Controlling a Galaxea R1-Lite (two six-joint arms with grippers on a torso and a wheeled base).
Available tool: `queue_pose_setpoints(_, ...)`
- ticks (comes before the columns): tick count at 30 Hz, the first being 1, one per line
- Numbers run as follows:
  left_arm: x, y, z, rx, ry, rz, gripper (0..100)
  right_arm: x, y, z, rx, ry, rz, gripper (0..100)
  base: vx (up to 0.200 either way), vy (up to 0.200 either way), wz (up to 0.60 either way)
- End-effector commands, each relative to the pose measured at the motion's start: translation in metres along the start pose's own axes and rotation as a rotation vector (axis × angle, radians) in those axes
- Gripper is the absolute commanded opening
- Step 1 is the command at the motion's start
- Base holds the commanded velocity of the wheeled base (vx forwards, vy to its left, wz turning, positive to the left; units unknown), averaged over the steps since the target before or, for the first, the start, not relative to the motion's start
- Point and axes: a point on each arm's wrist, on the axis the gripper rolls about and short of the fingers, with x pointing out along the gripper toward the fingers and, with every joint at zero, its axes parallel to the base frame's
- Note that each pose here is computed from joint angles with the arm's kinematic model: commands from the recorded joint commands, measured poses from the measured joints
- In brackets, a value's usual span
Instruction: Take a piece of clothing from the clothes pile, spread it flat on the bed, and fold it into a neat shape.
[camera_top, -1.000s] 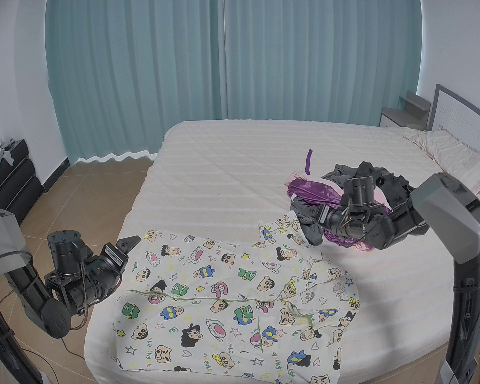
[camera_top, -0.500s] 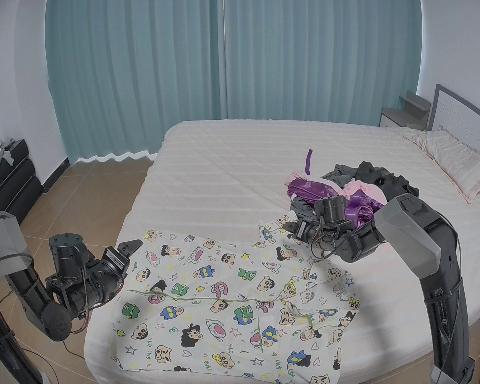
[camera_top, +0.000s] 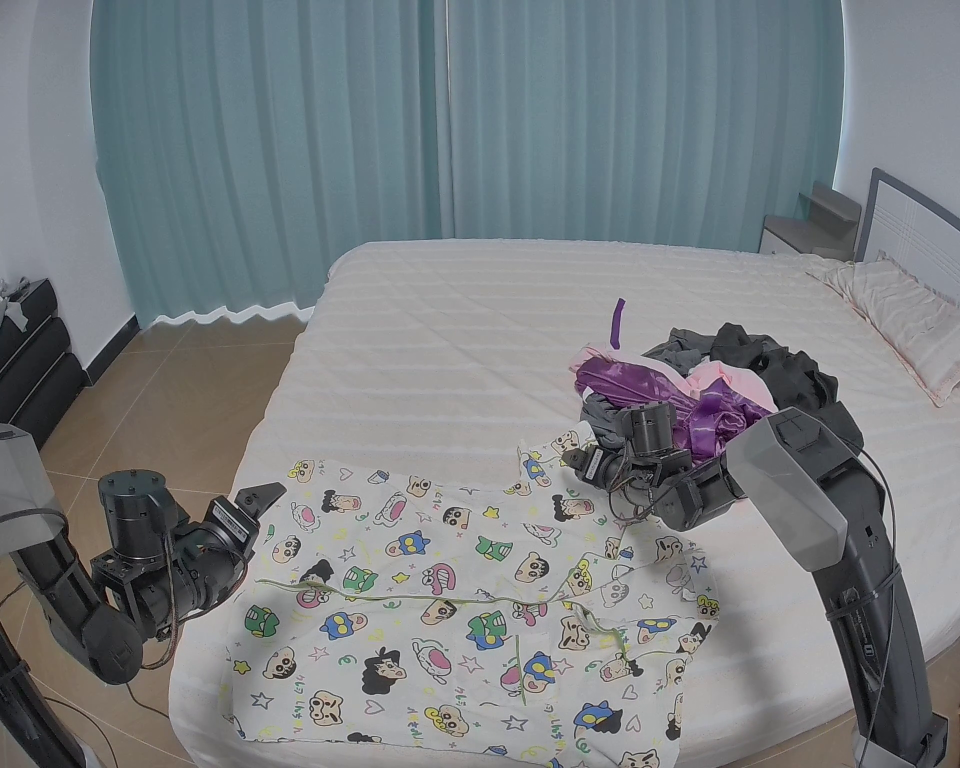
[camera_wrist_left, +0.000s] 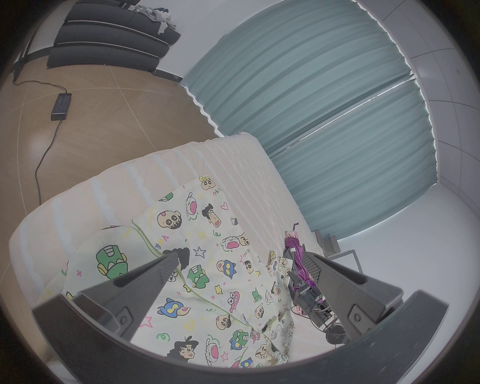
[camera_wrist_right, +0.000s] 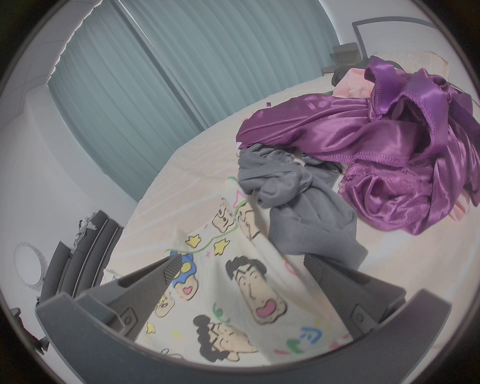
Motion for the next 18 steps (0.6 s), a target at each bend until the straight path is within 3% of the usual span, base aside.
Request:
queue_pose_setpoints(1,0.000,0.000,0.000,-0.001,0.002,0.002,100,0.013,-0.006,-0.006,0.002,-0.012,-0.016,100,0.000,0.000,0.00)
queue_pose_setpoints(2,0.000,0.000,0.000,-0.001,0.002,0.002,100,0.015,-0.007,-0.007,0.003,-0.008,-0.020,0,0.000,0.000,0.00)
queue_pose_setpoints(11,0.000,0.000,0.000,-0.002,0.002,0.002,100,0.022,-0.014,0.006,0.038,-0.055,-0.070,0,0.000,0.000,0.00)
queue_pose_setpoints(18,0.000,0.000,0.000,-0.002,0.000,-0.001,100,0.020,-0.028,0.032,0.086,-0.114,-0.082,0,0.000,0.000,0.00)
